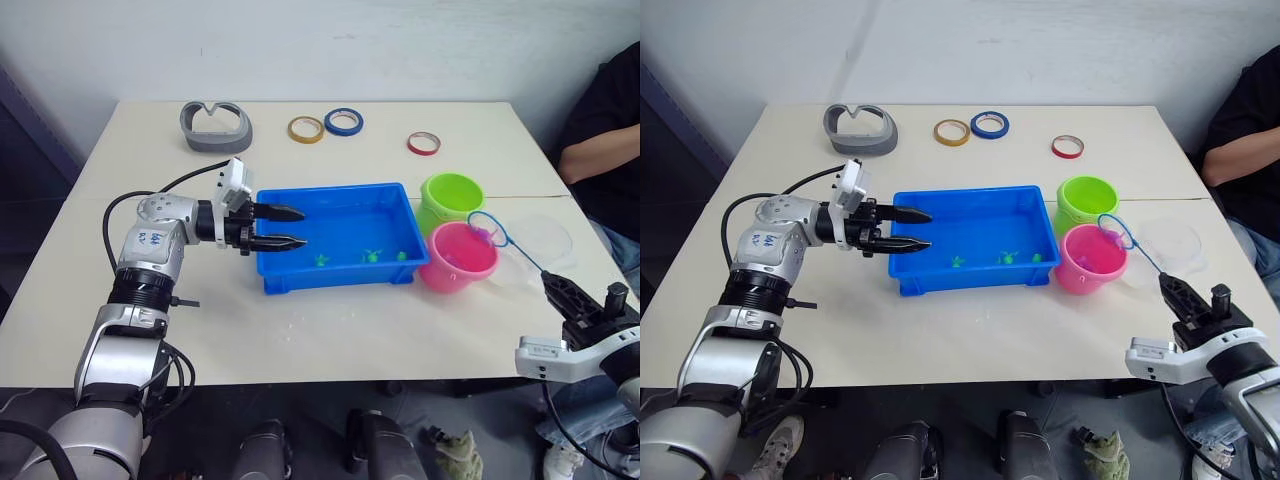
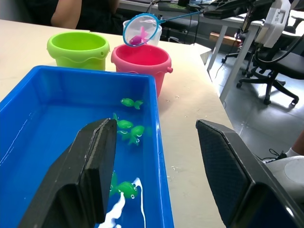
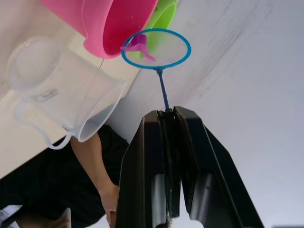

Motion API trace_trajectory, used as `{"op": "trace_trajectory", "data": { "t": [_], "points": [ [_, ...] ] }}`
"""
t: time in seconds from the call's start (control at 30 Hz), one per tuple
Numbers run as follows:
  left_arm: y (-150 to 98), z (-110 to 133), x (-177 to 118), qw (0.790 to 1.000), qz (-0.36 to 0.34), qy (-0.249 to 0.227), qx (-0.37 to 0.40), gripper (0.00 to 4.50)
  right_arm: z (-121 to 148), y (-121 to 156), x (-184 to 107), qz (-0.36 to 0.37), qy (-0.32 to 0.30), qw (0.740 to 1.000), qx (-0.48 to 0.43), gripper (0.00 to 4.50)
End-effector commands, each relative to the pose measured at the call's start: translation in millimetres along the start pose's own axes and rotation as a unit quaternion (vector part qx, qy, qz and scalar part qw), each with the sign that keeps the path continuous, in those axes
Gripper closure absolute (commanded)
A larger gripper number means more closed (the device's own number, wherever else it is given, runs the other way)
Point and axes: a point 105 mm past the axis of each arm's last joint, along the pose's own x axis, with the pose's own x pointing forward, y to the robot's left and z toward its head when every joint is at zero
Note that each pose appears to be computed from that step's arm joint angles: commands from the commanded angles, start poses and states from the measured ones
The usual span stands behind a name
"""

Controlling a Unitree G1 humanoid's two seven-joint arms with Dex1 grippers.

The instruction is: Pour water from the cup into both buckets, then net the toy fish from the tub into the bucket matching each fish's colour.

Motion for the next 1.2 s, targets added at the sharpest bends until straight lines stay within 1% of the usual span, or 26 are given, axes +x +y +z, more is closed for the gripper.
{"op": "trace_trajectory", "data": {
  "t": [0.03, 0.23, 0.4, 0.53, 0.6, 0.67, 0.8, 0.87, 1.0, 1.07, 1.2],
  "points": [
    [0.6, 9.7, -2.0, 1.000, 0.003, -0.012, 0.021, 1.53, -2.7, -5.6, -1.3, -0.022, 0.004, 0.999, -0.033, 4.50],
    [0.4, 9.6, -1.9, 1.000, 0.003, -0.013, 0.021, 1.53, 4.7, -3.0, -0.7, -0.026, -0.010, 0.997, -0.067, 4.50],
    [0.6, 10.4, -3.1, 1.000, 0.005, -0.014, 0.023, 1.53, 4.6, -2.9, -0.5, -0.035, -0.003, 0.998, -0.052, 4.50],
    [1.8, 10.8, -5.5, 1.000, 0.009, -0.012, 0.024, 1.53, 12.9, -14.1, 2.8, -0.048, -0.025, 0.998, 0.029, 4.50],
    [2.5, 10.6, -7.5, 1.000, 0.012, -0.011, 0.024, 1.53, 17.3, -26.2, 4.5, -0.061, -0.042, 0.994, 0.076, 4.50],
    [2.8, 10.0, -10.0, 1.000, 0.015, -0.010, 0.024, 1.53, 15.6, -41.3, 7.3, -0.071, -0.047, 0.987, 0.139, 4.50],
    [-0.6, 9.0, -11.5, 1.000, 0.011, -0.009, 0.021, 1.53, 16.9, -64.4, 12.4, -0.070, -0.089, 0.970, 0.214, 4.50],
    [-4.0, 8.4, -11.0, 1.000, 0.007, -0.009, 0.018, 1.53, 15.8, -73.9, 15.6, -0.070, -0.104, 0.963, 0.239, 4.50],
    [-12.7, 6.5, -8.5, 1.000, -0.003, -0.003, 0.020, 1.53, 21.8, -87.9, 23.5, -0.059, -0.154, 0.944, 0.286, 4.50],
    [-17.4, 5.6, -6.7, 1.000, -0.008, 0.000, 0.020, 1.53, 25.6, -92.2, 28.0, -0.050, -0.177, 0.932, 0.312, 4.50],
    [-28.5, 7.3, -0.4, 1.000, -0.020, -0.010, 0.013, 1.53, 30.8, -97.2, 40.0, -0.020, -0.203, 0.916, 0.346, 4.50]
  ]
}}
